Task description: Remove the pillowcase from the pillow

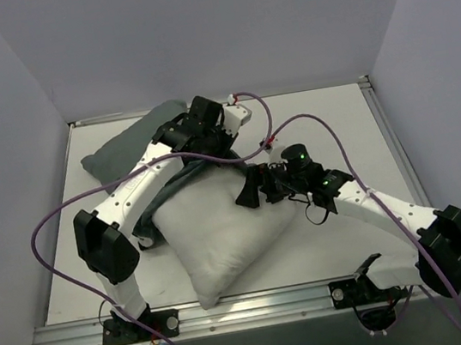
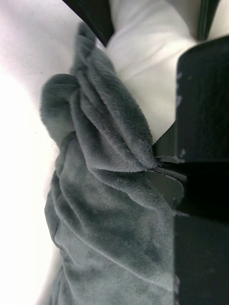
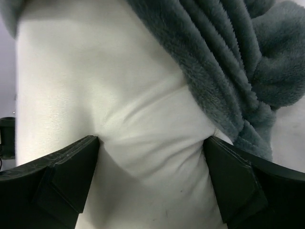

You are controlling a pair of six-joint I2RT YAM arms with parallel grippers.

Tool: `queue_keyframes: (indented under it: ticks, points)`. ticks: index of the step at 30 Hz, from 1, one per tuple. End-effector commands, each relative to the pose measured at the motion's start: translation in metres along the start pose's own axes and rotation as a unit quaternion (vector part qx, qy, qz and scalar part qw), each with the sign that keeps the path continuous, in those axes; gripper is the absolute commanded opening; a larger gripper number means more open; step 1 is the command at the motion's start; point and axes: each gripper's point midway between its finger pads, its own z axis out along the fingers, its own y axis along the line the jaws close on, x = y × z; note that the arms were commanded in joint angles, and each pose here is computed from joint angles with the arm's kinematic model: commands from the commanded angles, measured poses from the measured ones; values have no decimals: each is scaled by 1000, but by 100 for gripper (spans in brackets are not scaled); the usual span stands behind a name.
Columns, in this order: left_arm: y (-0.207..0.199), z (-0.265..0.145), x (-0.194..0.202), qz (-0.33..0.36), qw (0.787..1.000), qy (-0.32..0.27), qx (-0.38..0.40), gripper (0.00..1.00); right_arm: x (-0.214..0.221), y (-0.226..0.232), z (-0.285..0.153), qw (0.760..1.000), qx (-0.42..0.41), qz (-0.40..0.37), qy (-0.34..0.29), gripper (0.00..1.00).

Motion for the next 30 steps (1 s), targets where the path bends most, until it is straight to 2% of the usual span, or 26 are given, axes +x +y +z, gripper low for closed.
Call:
queue_keyframes:
  ticks: [1, 2, 4, 5, 8, 10, 11, 12, 13, 15, 17, 19, 23, 27, 30]
  points:
    - [12, -9, -32, -30, 998, -54, -12, 2, 16, -1, 23, 1000, 19, 13, -3, 93]
    - [14, -7, -32, -36, 998, -53, -14, 2, 19, -2, 25, 1000, 21, 12, 4, 69]
    - [27, -6, -32, -50, 997, -53, -32, 2, 21, -10, 26, 999, 42, 13, 16, 33]
    - [34, -4, -35, -60, 996, -54, -39, 2, 20, -10, 25, 999, 44, 10, 18, 0]
    - [81, 9, -24, -97, 990, -31, -100, 2, 8, -1, 15, 999, 47, -5, 12, 0]
    - [136, 1, -23, -125, 976, -33, -174, 2, 0, 6, 2, 999, 49, -13, 4, 0]
    - [155, 10, -14, -140, 971, -21, -193, 2, -7, 11, -5, 999, 48, -21, 0, 0]
    - [175, 1, -19, -154, 964, -29, -213, 2, -9, 18, -19, 999, 45, -26, -5, 0]
    - [209, 3, -2, -176, 954, -13, -242, 2, -12, 22, -26, 999, 41, -31, -9, 0]
    - [243, -11, 3, -194, 941, -14, -277, 2, -16, 31, -49, 998, 39, -39, -20, 0]
    - [283, -18, 28, -217, 926, 2, -310, 2, -18, 21, -64, 997, 65, -41, -32, 0]
    - [304, -27, 39, -231, 918, 2, -323, 2, -13, 6, -83, 994, 93, -43, -34, 0]
    - [332, -45, 62, -228, 913, 8, -338, 2, -18, -56, -116, 983, 176, -9, -43, 0]
    - [357, -66, 81, -216, 902, 13, -373, 2, -29, -120, -159, 959, 273, 51, -53, 0]
    - [379, -84, 101, -220, 892, 18, -395, 2, -44, -132, -177, 954, 287, 65, -63, 0]
